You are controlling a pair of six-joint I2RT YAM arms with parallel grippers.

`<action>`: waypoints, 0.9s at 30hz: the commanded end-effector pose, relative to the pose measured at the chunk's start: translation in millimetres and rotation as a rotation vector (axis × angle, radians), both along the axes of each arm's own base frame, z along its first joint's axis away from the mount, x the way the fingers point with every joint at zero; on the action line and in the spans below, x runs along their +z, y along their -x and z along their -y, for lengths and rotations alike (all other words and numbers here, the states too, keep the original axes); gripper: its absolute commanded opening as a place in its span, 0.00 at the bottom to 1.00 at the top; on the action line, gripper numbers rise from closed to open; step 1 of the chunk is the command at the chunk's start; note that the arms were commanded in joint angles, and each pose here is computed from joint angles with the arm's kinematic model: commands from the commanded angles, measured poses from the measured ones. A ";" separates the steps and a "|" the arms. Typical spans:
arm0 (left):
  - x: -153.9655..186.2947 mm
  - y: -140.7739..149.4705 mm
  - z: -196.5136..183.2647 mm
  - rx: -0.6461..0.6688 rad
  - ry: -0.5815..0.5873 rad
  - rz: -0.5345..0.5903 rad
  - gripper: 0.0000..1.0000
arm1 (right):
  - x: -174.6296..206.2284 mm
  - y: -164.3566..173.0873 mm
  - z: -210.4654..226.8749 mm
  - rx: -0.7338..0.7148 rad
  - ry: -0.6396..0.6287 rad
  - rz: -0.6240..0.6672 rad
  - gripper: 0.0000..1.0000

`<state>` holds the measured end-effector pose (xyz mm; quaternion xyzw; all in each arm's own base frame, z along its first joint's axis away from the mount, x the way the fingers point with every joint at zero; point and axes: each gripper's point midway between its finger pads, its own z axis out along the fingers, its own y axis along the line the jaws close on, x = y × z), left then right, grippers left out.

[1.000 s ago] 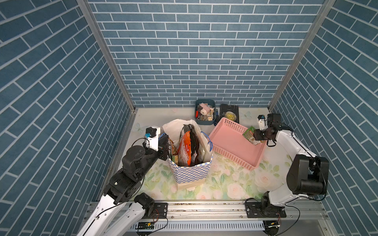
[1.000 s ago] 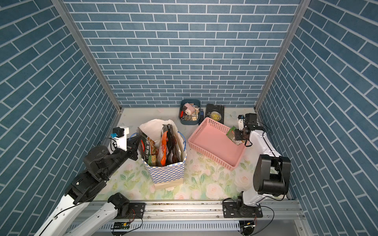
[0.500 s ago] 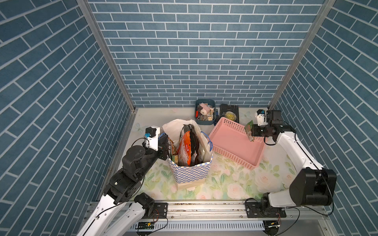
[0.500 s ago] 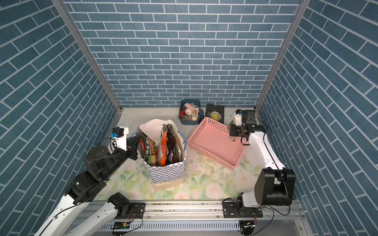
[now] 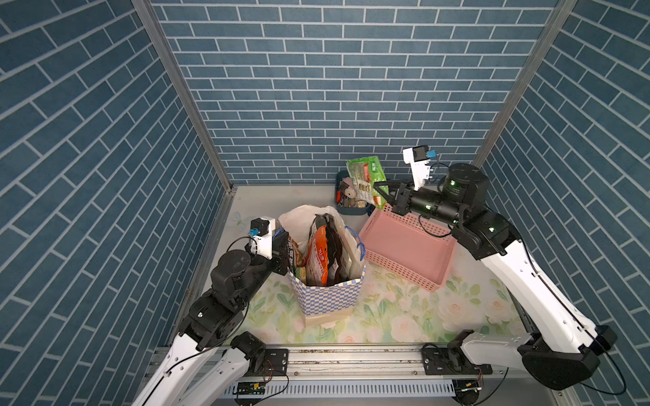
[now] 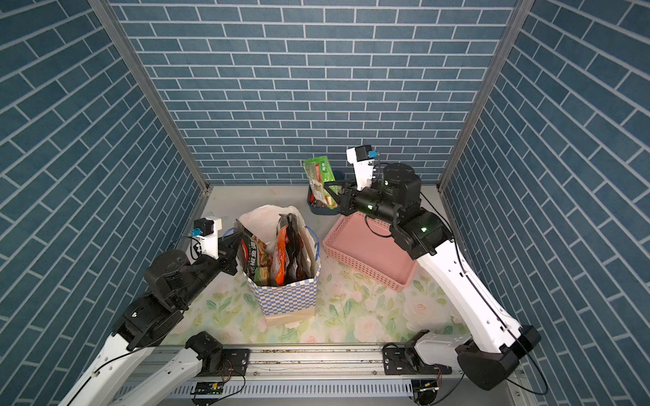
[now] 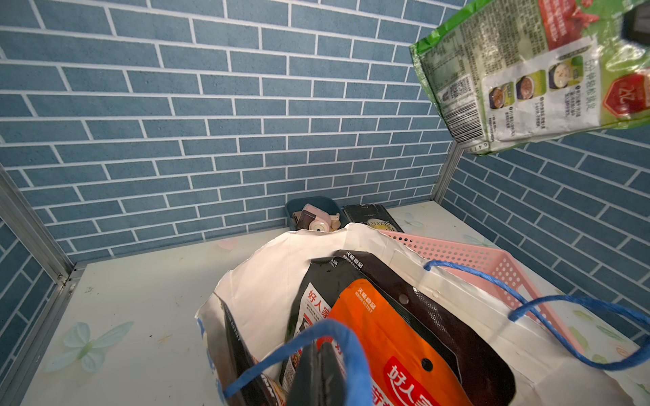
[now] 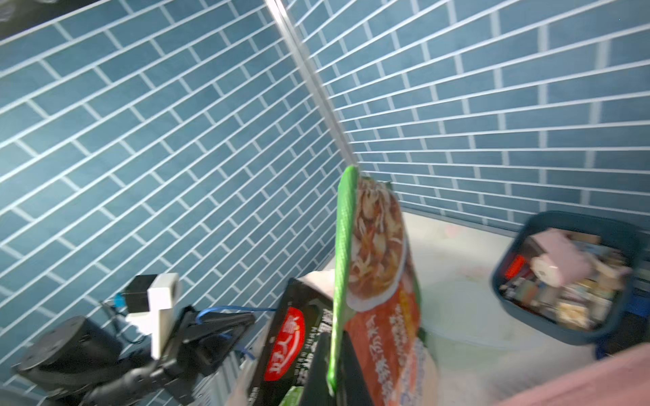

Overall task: Place the condiment packets inside the bag
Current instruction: Place the condiment packet in the paper bag.

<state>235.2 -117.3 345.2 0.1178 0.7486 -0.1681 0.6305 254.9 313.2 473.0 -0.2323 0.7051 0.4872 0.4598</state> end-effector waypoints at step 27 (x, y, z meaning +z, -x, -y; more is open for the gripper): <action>39.3 5.1 -7.9 0.021 0.072 0.125 0.00 | -101.8 65.4 -125.4 0.324 0.085 -0.368 0.00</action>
